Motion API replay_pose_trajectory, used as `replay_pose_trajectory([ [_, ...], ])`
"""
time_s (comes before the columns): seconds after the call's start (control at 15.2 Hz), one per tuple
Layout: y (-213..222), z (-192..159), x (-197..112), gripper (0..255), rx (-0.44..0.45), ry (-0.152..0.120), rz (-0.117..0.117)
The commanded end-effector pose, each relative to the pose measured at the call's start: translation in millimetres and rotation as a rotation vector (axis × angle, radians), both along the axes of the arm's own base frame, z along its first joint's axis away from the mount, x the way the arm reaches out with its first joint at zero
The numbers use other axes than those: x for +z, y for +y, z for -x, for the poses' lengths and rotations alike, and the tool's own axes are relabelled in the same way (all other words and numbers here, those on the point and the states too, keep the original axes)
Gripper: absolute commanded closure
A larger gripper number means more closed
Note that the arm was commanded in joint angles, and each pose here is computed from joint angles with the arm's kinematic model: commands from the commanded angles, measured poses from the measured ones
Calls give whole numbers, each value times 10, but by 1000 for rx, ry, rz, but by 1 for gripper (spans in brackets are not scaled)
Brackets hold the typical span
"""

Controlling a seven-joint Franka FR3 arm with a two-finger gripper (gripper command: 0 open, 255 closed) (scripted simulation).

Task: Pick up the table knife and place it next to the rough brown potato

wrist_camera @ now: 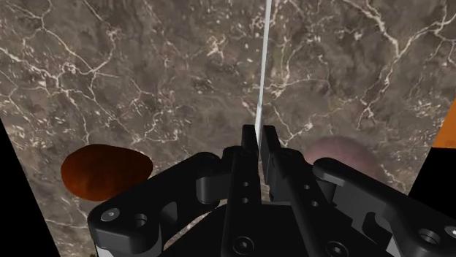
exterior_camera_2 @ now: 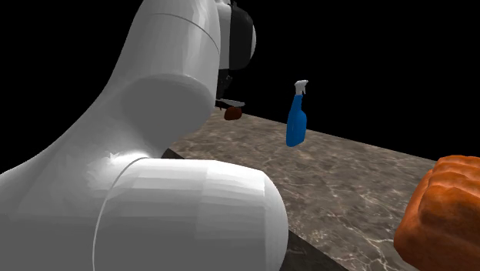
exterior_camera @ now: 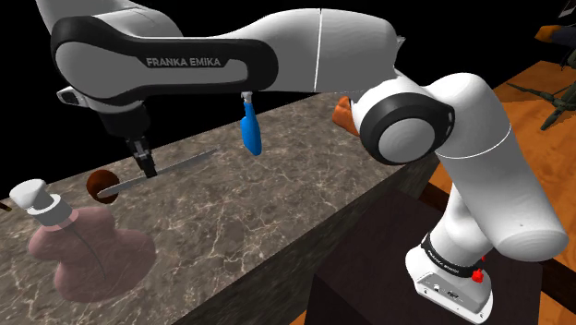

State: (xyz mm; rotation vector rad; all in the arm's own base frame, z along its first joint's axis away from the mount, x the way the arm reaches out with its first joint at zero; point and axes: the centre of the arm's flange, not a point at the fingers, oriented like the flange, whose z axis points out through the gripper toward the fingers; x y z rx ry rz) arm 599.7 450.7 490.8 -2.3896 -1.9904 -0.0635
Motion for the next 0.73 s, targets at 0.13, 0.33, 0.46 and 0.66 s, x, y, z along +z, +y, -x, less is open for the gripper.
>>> replay_pose_trajectory([
  [0.13, 17, -4, -208, 255, 0, -1, -1],
  [0.33, 17, -4, -367, 255, 0, -1, -1],
  [0.46, 17, -4, -472, 255, 0, -1, -1],
  [0.66, 17, -4, -631, 255, 0, -1, -1],
])
